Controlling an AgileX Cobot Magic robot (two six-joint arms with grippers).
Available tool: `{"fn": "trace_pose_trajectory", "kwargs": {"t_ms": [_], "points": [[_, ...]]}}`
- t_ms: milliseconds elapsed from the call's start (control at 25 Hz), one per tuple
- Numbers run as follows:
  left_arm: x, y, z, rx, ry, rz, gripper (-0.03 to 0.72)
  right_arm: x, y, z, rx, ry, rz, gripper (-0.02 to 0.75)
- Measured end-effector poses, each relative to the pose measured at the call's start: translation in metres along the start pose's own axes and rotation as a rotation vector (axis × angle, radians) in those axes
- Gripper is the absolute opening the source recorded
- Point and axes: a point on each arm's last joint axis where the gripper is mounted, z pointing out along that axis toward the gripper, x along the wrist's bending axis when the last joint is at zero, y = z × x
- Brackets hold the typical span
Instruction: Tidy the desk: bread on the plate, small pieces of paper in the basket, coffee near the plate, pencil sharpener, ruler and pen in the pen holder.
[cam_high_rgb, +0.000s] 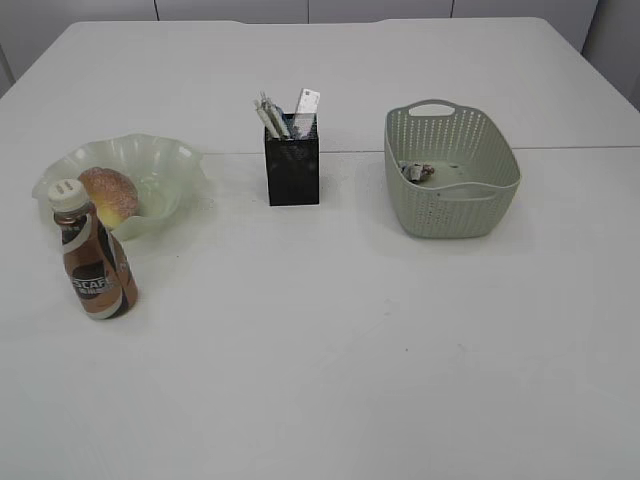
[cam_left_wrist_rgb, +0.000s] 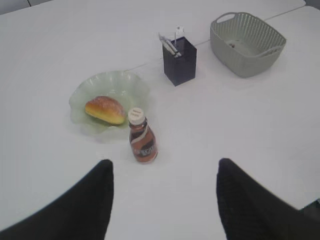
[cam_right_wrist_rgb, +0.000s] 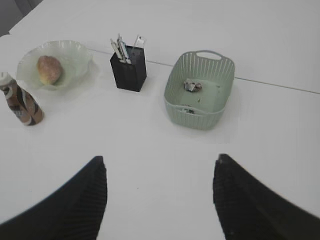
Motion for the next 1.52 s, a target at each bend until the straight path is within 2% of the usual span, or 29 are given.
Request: {"fn": "trace_pose_trajectory", "kwargs": {"t_ms": [240,520,680,920,1120,1320,1520], "points": [[-0.002,-0.069,-0.004,-0.064,0.0,0.039,0.476,-0.003,-0.088,-0.012,-0.04,0.017,-0.063,0.489],[-0.006,-0.145,0.023,0.049,-0.006,0.07,0.476,-0.004,-0.163,-0.022,-0.152,0.037,-0.108,0.489],[-0.009,-0.168,0.035,0.013,-0.021,0.064,0.468,0.0,-0.194,-0.019,-0.187,0.094,-0.119,0.489],[-0.016,-0.185,0.045,0.007,-0.083,0.035,0.458,0.003,-0.213,0.001,-0.127,0.129,-0.129,0.489],[-0.016,-0.185,0.046,0.001,-0.086,0.033,0.458,0.006,-0.219,0.009,-0.084,0.158,-0.131,0.489],[-0.016,-0.185,0.047,0.003,-0.088,0.032,0.455,0.004,-0.228,0.015,-0.011,0.136,-0.146,0.489],[-0.016,-0.185,0.047,0.0,-0.088,0.016,0.454,0.002,-0.228,0.015,-0.008,0.117,-0.13,0.489]]}}
